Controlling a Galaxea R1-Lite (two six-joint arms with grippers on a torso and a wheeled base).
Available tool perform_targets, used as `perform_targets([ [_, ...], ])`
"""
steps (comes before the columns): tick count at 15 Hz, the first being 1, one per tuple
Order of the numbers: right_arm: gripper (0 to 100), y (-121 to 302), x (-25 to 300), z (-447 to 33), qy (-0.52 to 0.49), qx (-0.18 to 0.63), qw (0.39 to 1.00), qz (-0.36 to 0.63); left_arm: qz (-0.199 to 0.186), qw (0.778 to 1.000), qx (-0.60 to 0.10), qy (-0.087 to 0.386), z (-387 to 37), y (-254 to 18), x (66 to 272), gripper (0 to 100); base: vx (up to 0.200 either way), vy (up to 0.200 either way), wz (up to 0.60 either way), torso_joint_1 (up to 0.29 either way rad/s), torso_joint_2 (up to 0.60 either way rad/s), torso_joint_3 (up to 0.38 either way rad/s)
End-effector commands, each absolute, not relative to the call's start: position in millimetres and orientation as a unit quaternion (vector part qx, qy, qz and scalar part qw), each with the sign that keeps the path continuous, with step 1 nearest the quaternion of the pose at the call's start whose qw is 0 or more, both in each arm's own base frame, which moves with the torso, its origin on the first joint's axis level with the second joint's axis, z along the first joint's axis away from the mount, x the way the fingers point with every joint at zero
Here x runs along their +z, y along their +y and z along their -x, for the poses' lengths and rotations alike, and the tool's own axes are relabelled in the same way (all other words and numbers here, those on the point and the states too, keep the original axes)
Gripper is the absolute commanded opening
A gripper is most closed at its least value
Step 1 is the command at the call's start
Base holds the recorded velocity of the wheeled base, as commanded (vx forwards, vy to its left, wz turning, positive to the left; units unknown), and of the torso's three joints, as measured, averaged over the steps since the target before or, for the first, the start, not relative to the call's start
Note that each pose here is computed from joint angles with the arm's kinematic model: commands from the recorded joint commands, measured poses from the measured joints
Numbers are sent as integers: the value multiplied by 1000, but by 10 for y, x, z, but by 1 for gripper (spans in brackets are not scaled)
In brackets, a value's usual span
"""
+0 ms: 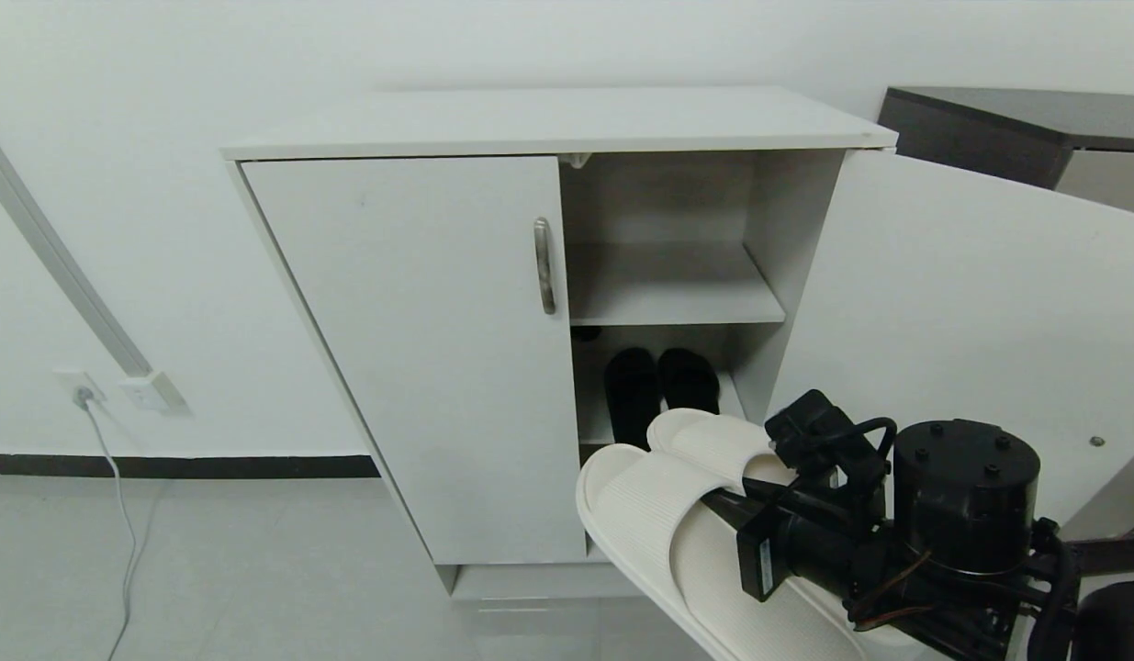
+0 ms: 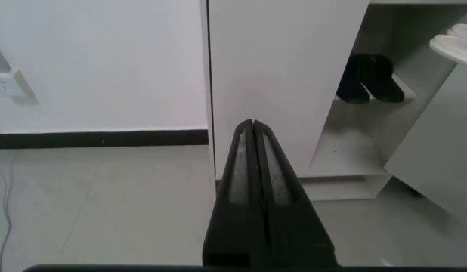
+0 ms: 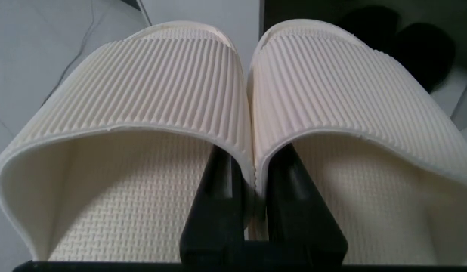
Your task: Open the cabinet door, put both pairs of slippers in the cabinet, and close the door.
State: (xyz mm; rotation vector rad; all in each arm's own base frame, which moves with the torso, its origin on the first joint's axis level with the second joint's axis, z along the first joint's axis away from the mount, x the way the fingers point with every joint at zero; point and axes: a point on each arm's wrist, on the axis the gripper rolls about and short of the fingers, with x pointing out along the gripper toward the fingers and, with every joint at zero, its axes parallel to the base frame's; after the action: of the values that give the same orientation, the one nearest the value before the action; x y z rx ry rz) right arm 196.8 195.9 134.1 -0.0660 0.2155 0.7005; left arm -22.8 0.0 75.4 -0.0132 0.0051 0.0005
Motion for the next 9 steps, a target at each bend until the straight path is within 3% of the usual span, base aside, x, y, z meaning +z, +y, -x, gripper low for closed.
perform_targets([
  [1,0,1960,1338,-1968,106,343,933,33,7,1000,0,2,228,1,755,0,0,0,0,-32,437,393],
  [4,0,1961,1326,-1969,108,342,933,33,7,1000,0,3,228,1,753,0,0,0,0,-14,378,367],
  [9,0,1970,1292,-1990,113,340,933,36,7,1000,0,3,228,1,753,0,0,0,0,1,64,59],
])
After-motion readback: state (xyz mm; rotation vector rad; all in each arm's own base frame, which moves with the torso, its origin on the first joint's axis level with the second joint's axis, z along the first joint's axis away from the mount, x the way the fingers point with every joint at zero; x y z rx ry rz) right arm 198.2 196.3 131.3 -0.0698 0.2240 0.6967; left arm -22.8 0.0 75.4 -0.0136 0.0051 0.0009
